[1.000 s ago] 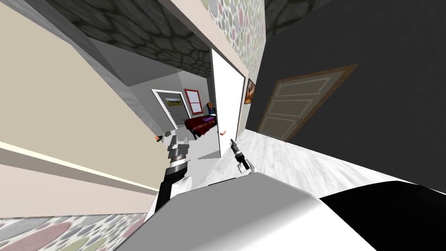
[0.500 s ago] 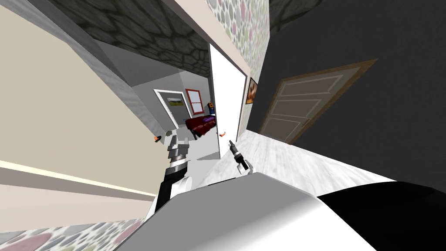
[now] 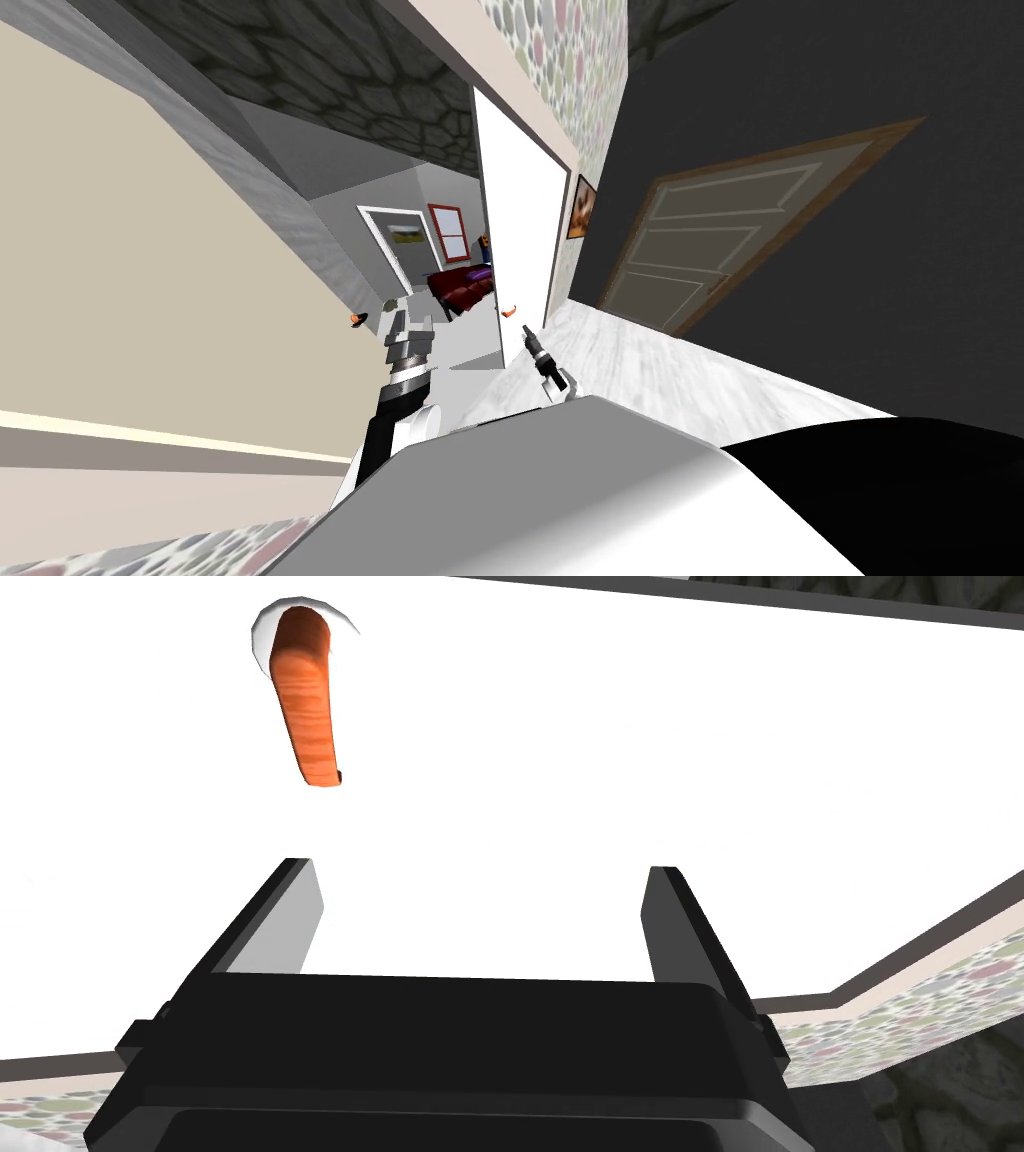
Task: Push the door open
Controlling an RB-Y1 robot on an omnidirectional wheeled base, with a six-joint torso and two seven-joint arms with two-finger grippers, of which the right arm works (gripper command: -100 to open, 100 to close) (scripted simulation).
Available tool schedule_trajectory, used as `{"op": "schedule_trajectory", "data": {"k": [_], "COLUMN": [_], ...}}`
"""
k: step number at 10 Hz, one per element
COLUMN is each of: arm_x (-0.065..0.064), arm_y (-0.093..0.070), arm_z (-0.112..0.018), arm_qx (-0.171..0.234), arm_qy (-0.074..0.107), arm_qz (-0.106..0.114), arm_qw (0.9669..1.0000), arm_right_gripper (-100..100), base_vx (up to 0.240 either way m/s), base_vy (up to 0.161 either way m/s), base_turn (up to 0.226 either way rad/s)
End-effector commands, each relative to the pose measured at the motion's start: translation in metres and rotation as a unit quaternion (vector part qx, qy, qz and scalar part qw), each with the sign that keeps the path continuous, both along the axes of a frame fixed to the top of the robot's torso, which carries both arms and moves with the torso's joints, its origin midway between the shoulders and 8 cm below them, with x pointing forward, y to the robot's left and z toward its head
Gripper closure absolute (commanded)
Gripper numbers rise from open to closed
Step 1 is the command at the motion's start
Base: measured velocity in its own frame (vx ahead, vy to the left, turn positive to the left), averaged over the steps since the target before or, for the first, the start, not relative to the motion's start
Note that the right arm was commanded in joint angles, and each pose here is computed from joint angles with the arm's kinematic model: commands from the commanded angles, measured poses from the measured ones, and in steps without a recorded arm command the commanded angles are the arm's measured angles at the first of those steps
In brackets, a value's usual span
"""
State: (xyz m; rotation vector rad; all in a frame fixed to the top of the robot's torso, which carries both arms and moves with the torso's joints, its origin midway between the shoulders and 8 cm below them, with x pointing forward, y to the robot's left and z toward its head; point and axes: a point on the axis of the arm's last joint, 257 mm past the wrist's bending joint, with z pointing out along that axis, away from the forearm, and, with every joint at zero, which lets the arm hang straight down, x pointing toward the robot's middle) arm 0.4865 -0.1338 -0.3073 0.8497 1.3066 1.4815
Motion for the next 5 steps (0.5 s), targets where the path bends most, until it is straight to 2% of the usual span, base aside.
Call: {"op": "schedule_trajectory", "data": {"k": [1,5], "arm_x": [-0.002,-0.005], "arm_y": [0.004,0.022], "arm_z": [-0.007,-0.032], "arm_qx": [0.0,-0.001], "arm_qy": [0.008,0.035], "arm_qz": [0.007,0.031], "arm_qw": [0.9999,0.9989], "arm_right_gripper": [-100,-100], "base_vx": [0.063,0.106], "base_vy": [-0.085,-0.114], "base_turn": [0.05,0.072]}}
